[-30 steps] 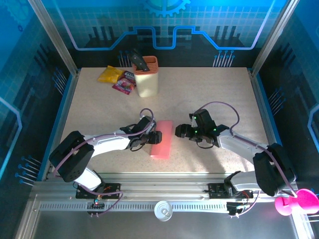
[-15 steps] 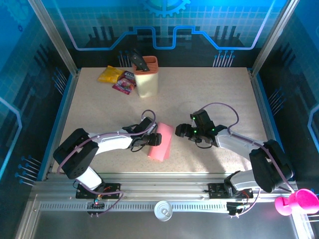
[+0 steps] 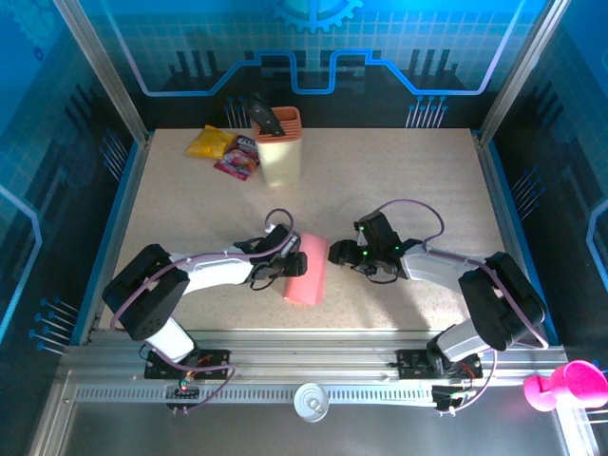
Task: Fold a paper plane with a square sheet of paper (pick it up from the middle)
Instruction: First fold the square sheet of paper in half at the center of the table, then hold the square sheet of paper at the center of the table.
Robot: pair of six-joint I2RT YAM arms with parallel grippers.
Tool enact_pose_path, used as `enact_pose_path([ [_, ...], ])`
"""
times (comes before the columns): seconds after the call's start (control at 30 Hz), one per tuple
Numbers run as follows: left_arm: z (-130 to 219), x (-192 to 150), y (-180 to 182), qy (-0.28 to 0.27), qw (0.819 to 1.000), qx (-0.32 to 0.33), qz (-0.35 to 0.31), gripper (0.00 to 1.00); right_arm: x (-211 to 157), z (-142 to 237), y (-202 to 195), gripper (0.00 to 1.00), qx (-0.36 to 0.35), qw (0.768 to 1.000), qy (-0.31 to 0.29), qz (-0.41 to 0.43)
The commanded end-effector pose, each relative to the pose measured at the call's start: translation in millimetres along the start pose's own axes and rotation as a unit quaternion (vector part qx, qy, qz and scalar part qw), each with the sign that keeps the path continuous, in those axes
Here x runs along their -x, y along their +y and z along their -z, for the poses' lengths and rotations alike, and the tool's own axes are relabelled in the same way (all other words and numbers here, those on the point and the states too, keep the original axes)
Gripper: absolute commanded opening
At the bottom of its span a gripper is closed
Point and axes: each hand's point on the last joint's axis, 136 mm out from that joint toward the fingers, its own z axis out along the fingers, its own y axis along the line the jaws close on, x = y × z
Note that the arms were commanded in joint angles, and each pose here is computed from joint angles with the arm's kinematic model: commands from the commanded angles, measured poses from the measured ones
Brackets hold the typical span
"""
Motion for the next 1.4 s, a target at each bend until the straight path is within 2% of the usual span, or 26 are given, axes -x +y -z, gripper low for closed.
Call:
enact_pose_path([
  [0.0,3.2,8.3,-7.6,-0.010,1.000,-0.005,0.014,0.68,5.0,0.1,12.8,0.62,0.016,1.000,-0.005,0.004],
  [0.2,5.4,12.7,-15.2,-0.014,1.000,-0.021,0.015,0.68,11.3,1.5,19.1,0.48,0.023,1.000,-0.013,0.006],
  [0.33,3.4,10.5,-17.2,-0.009,0.999,-0.027,0.016,0.68,13.6,0.8,22.4,0.26,0.025,1.000,-0.012,0.008],
  [0.47,1.2,8.8,-18.7,-0.007,0.999,-0.032,0.016,0.68,14.7,0.1,23.3,0.10,0.025,1.000,-0.012,0.008],
  [0.8,-3.4,4.7,-18.6,-0.001,0.999,-0.036,0.012,0.68,14.6,-1.9,24.6,0.01,0.024,1.000,-0.007,0.011],
  [1.37,-5.1,-1.1,-19.0,0.008,0.998,-0.042,-0.037,0.71,13.8,0.9,26.0,0.00,0.022,1.000,-0.006,0.022],
])
